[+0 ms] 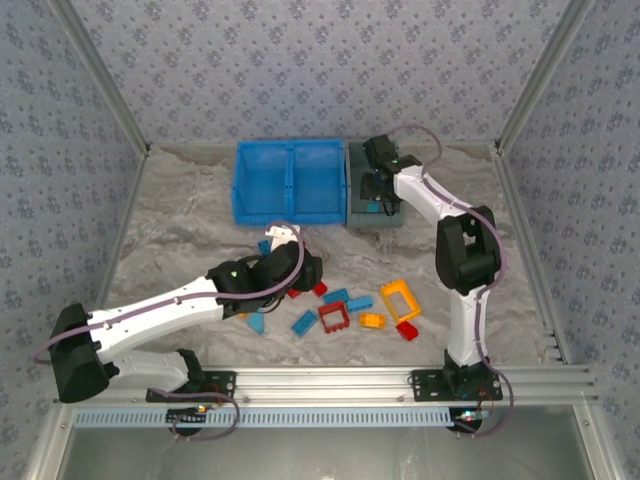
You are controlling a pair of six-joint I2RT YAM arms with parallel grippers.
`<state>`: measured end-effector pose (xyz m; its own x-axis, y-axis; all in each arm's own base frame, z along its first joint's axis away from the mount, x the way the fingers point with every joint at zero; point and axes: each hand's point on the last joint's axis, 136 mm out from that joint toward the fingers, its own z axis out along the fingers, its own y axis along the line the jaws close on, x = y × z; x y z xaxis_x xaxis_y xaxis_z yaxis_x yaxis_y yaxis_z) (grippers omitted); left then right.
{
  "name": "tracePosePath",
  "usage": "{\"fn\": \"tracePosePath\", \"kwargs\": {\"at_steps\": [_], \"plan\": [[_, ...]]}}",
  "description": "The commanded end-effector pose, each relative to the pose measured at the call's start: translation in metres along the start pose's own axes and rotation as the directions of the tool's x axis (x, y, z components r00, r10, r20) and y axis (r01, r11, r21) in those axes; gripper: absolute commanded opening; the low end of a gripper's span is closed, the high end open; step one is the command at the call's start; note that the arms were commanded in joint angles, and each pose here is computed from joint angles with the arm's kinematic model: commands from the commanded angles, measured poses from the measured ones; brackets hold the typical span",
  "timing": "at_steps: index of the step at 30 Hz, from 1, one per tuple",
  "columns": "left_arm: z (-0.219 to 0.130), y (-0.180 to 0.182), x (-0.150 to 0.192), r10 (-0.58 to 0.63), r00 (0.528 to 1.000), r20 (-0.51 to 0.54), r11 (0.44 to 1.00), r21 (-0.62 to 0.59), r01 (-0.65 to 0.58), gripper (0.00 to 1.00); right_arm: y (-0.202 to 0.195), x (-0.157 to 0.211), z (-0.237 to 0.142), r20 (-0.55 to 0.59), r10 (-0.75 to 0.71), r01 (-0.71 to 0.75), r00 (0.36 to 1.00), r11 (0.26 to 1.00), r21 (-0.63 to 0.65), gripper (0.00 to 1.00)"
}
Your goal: Sort the legos into containers by color
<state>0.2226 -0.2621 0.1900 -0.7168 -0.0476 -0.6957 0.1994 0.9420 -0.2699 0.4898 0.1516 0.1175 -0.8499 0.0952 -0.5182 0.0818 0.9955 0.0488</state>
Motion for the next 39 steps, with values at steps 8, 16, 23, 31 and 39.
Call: {"fn": "tracePosePath", "kwargs": {"at_steps": [8, 16, 23, 31, 39], "plan": [[-0.021, 0.111, 0.042, -0.245, 0.953, -0.175, 0.917, -0.362, 0.169, 0.70, 0.047, 0.024, -0.155, 0.246, -0.134, 0.181, 0.960, 0.967, -0.177, 0.63], [-0.018, 0.154, 0.085, -0.268, 0.900, -0.345, 0.911, -0.394, 0.120, 0.71, 0.112, 0.177, -0.186, 0.223, -0.292, 0.363, 0.930, 0.825, -0.432, 0.67], [0.008, 0.162, 0.102, -0.224, 0.863, -0.452, 0.925, -0.377, 0.043, 0.73, 0.133, 0.238, -0.196, 0.147, -0.286, 0.318, 0.947, 0.769, -0.554, 0.70], [0.027, 0.168, 0.113, -0.227, 0.828, -0.513, 0.927, -0.375, 0.022, 0.63, 0.137, 0.257, -0.197, 0.099, -0.286, 0.288, 0.953, 0.761, -0.581, 0.70], [0.034, 0.175, 0.123, -0.234, 0.814, -0.531, 0.919, -0.394, 0.007, 0.51, 0.139, 0.255, -0.194, 0.092, -0.269, 0.272, 0.959, 0.774, -0.572, 0.70]]}}
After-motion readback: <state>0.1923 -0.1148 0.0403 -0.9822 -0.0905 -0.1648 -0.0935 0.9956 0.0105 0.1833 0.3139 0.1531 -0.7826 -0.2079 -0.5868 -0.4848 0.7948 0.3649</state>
